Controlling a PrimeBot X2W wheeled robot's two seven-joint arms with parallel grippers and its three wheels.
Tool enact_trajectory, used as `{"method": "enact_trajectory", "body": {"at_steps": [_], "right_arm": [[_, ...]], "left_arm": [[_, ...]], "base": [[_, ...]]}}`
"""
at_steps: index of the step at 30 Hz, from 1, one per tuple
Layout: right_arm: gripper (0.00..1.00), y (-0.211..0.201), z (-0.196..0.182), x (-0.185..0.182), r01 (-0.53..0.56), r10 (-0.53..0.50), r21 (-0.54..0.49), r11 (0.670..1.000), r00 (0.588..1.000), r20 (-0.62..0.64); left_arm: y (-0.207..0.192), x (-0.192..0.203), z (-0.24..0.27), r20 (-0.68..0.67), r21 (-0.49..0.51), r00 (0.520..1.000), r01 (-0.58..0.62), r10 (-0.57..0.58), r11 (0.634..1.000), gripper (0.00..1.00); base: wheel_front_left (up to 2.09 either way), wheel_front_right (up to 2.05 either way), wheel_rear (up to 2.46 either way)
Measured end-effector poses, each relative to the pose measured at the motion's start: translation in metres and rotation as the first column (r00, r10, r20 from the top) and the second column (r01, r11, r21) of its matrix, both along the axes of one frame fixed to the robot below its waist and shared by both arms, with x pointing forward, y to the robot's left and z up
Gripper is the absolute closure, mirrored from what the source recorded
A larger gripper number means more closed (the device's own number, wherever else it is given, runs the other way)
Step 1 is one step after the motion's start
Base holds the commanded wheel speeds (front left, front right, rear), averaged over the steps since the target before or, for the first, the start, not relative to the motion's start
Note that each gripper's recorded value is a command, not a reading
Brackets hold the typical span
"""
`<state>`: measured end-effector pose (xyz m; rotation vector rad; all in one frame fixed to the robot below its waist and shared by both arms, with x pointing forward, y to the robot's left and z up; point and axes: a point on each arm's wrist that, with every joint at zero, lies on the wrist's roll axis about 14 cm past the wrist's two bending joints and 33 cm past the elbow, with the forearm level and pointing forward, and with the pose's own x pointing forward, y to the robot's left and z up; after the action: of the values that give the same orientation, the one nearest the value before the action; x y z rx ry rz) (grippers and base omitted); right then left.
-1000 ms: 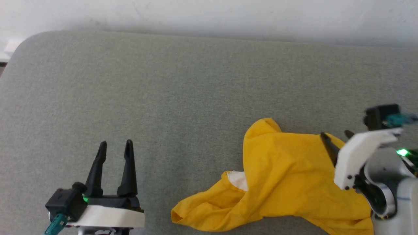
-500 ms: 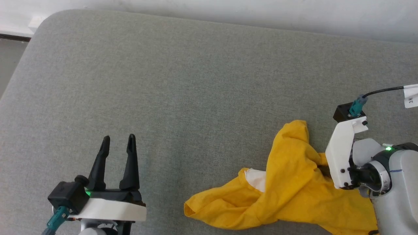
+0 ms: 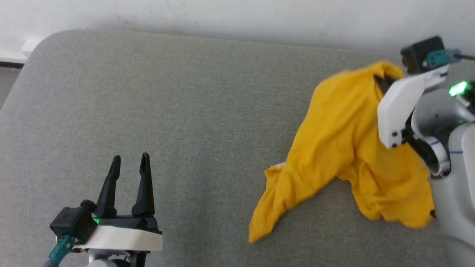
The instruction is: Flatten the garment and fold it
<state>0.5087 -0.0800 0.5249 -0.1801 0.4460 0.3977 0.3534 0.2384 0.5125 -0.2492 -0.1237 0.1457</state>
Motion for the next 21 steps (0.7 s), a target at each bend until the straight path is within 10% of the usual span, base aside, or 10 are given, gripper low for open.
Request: {"method": "enact_trajectory", "body": {"at_steps": [6,14,18,20,21], "right_arm": [[1.0,0.0,0.059,0.015,-0.028,0.044,-0.056,0.998,0.951,0.307],[1.0,-0.025,-0.106,-0.053,-0.058,0.011,-0.184,0.981,0.97,-0.244],[0.65,-0.042,-0.14,-0.084,-0.06,-0.043,-0.22,0.974,0.9,-0.435],[0.0,-0.042,-0.129,-0.077,-0.038,-0.044,-0.193,0.98,0.913,-0.405],[0.0,-0.043,-0.122,-0.071,-0.018,-0.05,-0.177,0.984,0.927,-0.372]], "left_arm": [[-0.007,0.003,0.005,0.021,-0.013,1.0,0.023,-0.023,1.0,0.0],[-0.006,0.003,-0.004,-0.008,-0.02,1.0,0.015,-0.015,1.0,0.0],[-0.004,0.004,-0.008,-0.021,-0.019,1.0,0.01,-0.011,1.0,0.0],[-0.004,0.005,-0.01,-0.026,-0.02,1.0,0.011,-0.011,1.0,0.0],[-0.005,0.005,-0.01,-0.028,-0.02,1.0,0.012,-0.012,1.0,0.0]], "base": [[0.0,0.0,0.0],[0.0,0.0,0.0],[0.0,0.0,0.0],[0.0,0.0,0.0],[0.0,0.0,0.0]]}}
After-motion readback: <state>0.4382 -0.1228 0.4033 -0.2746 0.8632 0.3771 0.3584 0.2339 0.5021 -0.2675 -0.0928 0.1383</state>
